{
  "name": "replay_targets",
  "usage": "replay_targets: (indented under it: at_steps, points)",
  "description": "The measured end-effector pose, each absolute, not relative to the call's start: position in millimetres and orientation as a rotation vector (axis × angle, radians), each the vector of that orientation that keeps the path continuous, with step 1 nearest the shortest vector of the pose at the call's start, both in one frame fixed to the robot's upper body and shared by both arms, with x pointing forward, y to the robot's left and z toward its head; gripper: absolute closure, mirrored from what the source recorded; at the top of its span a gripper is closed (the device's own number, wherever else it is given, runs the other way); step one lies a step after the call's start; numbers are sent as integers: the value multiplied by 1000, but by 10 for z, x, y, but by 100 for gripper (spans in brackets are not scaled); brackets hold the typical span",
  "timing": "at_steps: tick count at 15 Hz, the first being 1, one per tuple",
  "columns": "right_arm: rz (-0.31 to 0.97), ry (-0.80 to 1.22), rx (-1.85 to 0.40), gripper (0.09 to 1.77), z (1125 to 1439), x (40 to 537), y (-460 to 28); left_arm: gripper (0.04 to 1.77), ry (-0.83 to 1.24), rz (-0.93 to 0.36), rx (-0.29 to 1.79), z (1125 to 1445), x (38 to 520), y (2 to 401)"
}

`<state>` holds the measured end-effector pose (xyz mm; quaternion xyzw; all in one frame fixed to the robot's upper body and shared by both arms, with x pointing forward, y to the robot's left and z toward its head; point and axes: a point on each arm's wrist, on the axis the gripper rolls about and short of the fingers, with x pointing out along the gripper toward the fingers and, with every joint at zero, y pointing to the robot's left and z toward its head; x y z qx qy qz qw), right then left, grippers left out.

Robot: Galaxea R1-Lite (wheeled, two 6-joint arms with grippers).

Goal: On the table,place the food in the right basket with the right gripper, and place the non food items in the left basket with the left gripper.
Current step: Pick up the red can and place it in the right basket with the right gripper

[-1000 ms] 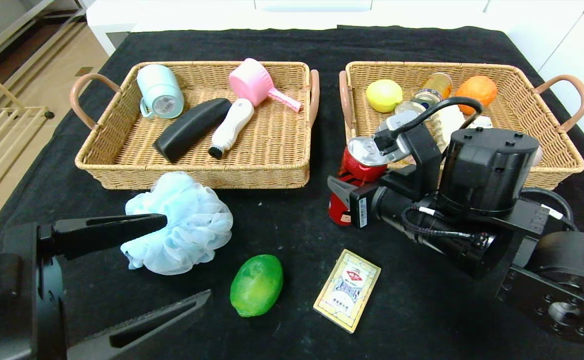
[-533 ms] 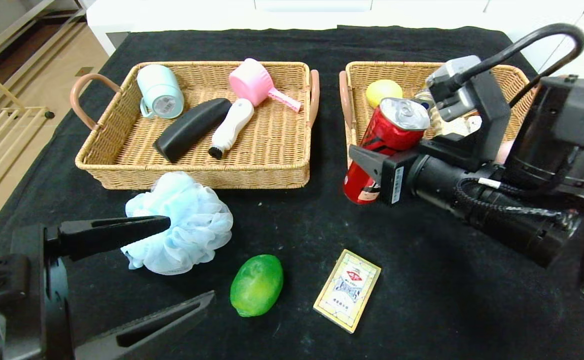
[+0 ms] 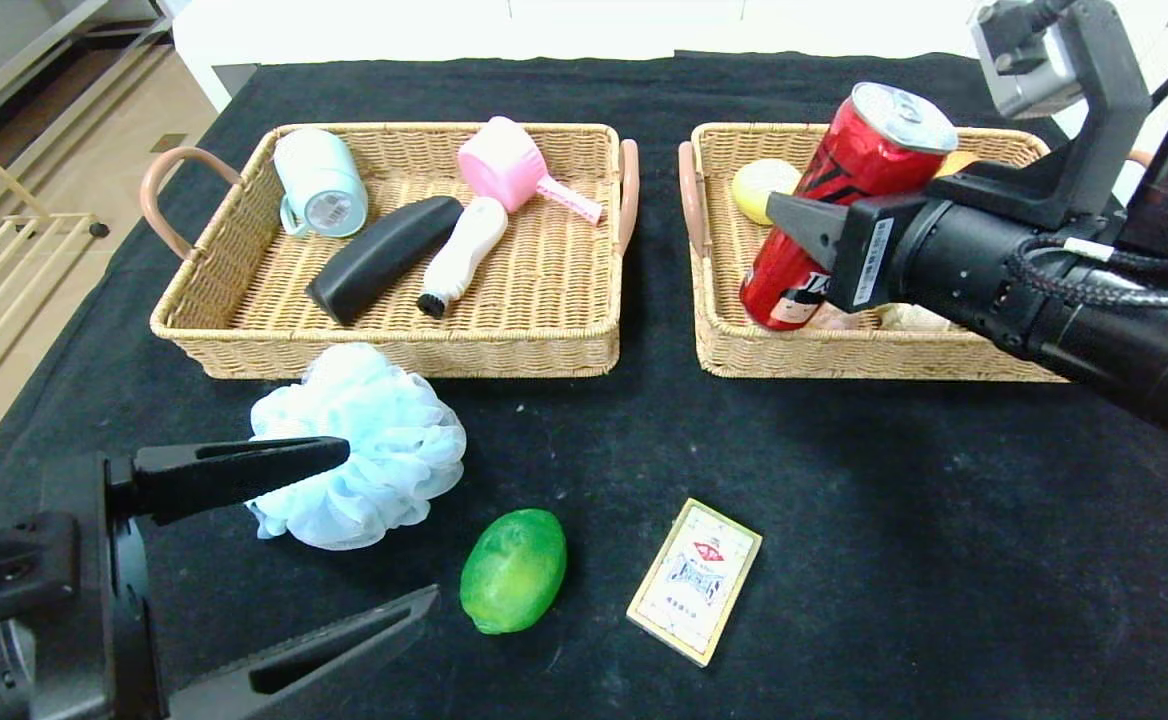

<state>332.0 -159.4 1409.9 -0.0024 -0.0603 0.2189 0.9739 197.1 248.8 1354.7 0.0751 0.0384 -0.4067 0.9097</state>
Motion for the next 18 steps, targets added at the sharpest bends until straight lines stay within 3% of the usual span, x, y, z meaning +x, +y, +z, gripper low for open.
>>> replay_targets:
  at_steps: [10, 18]
  points:
    - [343, -100, -20, 84, 14238, 3804, -1627, 9, 71, -837, 153, 13558, 1966, 2493]
    - [335, -86, 10, 84, 14083, 4122, -1488, 9, 63, -836, 151, 13572, 1956, 2502]
